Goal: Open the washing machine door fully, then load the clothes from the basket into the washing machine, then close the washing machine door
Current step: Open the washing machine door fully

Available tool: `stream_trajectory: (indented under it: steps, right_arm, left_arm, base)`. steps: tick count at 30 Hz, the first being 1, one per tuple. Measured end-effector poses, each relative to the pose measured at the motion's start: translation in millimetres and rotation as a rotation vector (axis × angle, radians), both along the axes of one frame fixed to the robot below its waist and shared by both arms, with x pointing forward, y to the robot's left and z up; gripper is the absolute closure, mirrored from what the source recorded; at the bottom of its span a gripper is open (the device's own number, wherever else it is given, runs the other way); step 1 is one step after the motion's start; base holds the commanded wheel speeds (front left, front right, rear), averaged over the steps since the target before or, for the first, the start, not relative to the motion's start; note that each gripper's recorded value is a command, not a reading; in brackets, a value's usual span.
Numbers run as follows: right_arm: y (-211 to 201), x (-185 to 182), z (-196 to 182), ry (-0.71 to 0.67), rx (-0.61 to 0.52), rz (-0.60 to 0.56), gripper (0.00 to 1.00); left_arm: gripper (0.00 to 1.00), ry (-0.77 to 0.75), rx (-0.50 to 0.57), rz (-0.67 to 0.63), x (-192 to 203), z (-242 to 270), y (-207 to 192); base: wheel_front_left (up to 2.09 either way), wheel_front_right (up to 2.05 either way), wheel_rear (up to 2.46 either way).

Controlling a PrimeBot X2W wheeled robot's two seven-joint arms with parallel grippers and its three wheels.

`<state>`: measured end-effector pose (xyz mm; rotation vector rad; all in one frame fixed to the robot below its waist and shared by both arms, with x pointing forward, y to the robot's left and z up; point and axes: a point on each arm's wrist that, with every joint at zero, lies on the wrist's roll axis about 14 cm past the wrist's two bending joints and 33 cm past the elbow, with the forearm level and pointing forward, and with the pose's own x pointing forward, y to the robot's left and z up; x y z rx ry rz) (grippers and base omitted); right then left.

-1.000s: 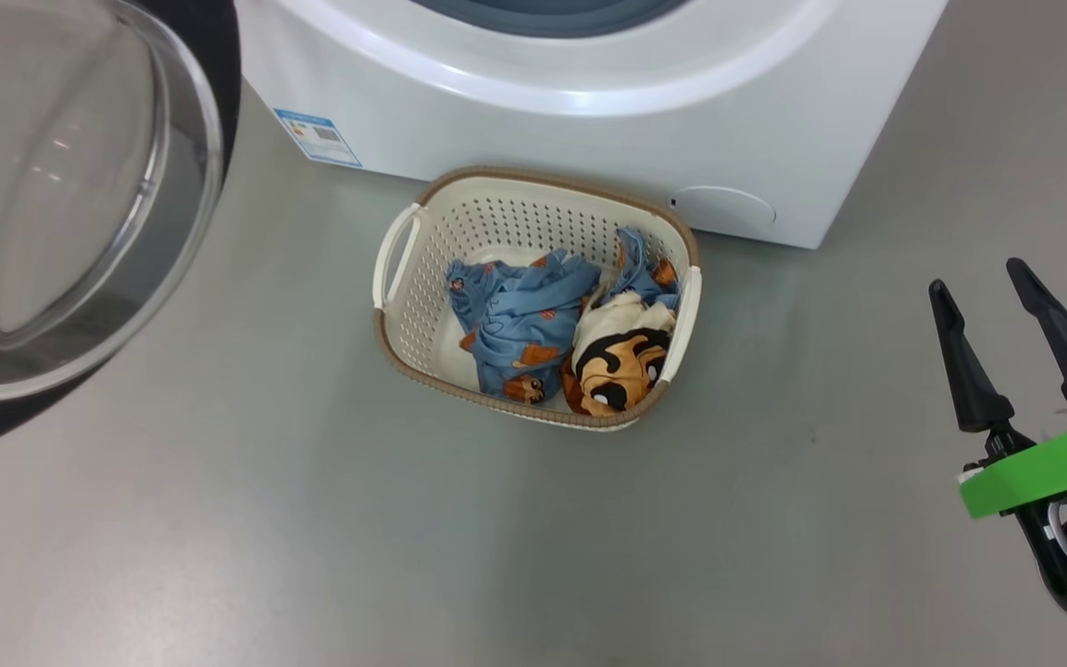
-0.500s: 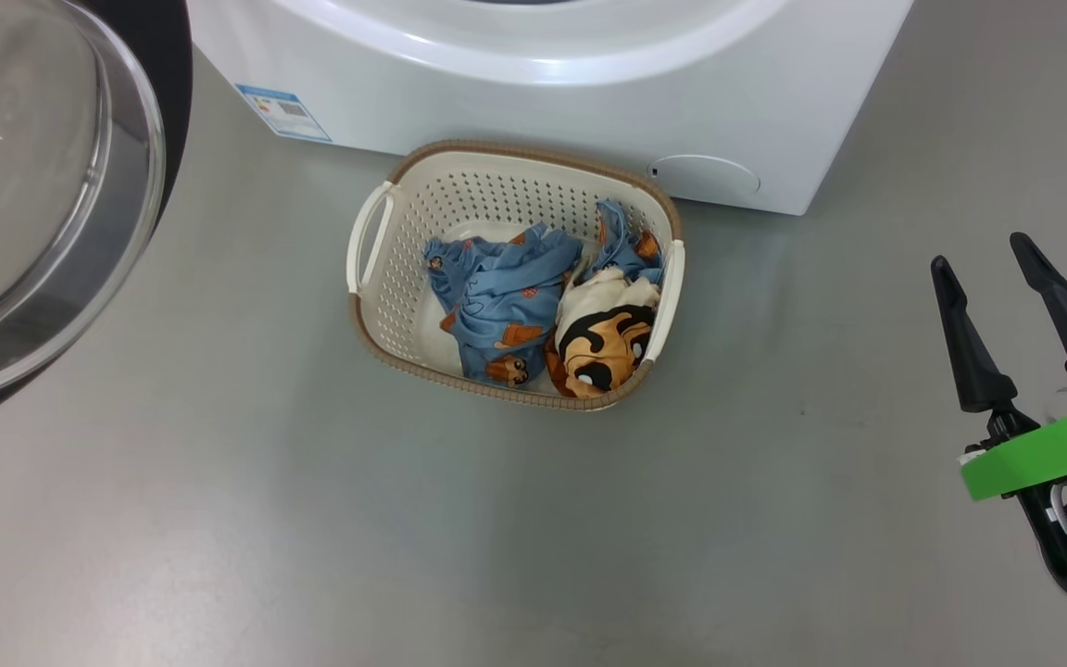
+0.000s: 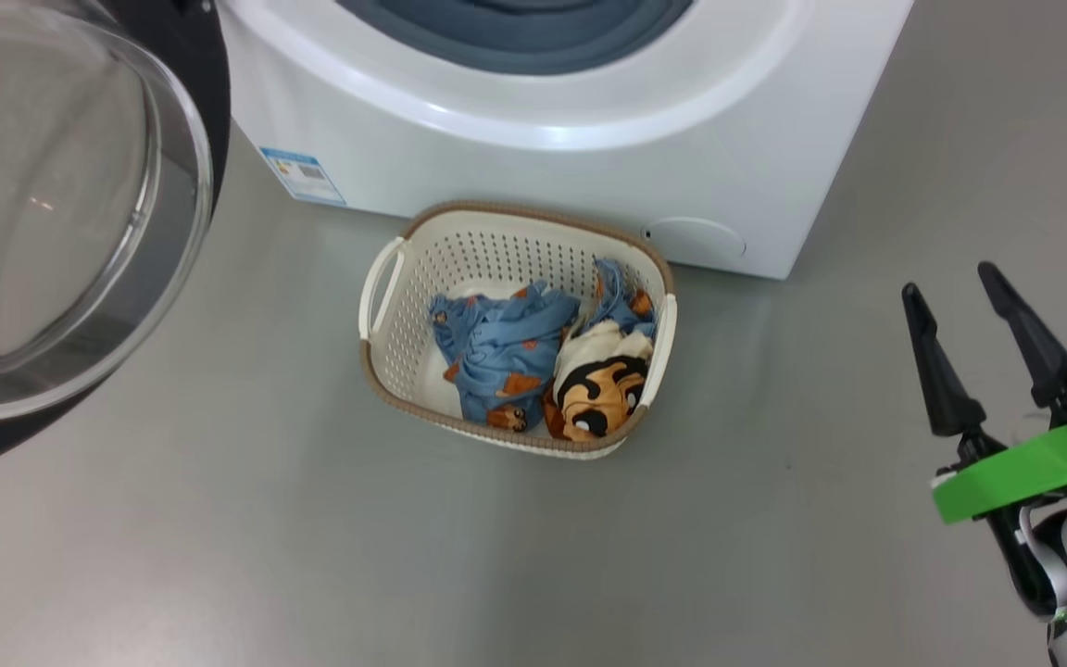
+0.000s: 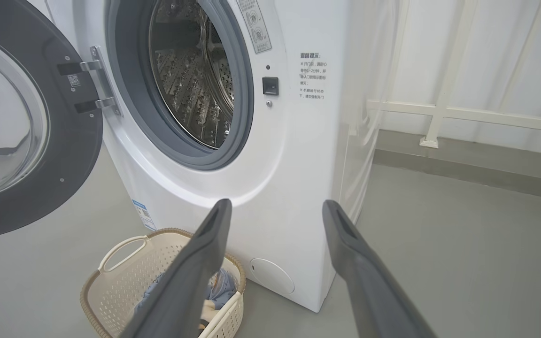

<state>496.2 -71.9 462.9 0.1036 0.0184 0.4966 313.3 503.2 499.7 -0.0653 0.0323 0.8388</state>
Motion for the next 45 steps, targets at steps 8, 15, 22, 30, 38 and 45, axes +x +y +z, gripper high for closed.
stream_trajectory:
  steps: [8, 15, 22, 30, 38, 45]
  right_arm:
    - [-1, -26, 15, -0.007, 0.005, -0.007, 0.0]
    - [-9, -43, 29, -0.028, 0.011, -0.033, 0.0]
    - [-28, -53, 32, -0.031, 0.013, -0.087, 0.0]
    - [-52, -61, 33, -0.029, 0.018, -0.159, 0.0]
    - [-80, -72, 33, -0.027, 0.015, -0.234, 0.0]
    - [-103, -83, 34, -0.027, 0.016, -0.303, 0.0]
  left_arm:
    - [1.0, -0.03, 0.04, -0.098, -12, 10, -28]
    - [0.39, -0.071, 0.049, -0.271, -2, 14, -76]
    - [0.0, -0.102, 0.044, -0.438, 25, 15, -130]
    - [0.0, -0.116, 0.036, -0.616, 50, 13, -191]
    - [0.0, -0.15, 0.01, -0.766, 70, 14, -245]
    - [0.0, -0.153, -0.021, -0.85, 74, 10, -275]
  base:
    - [0.0, 0.0, 0.0]
    - [0.0, 0.0, 0.0]
    - [0.0, 0.0, 0.0]
    - [0.0, 0.0, 0.0]
    - [0.0, 0.0, 0.0]
    - [0.0, 0.0, 0.0]
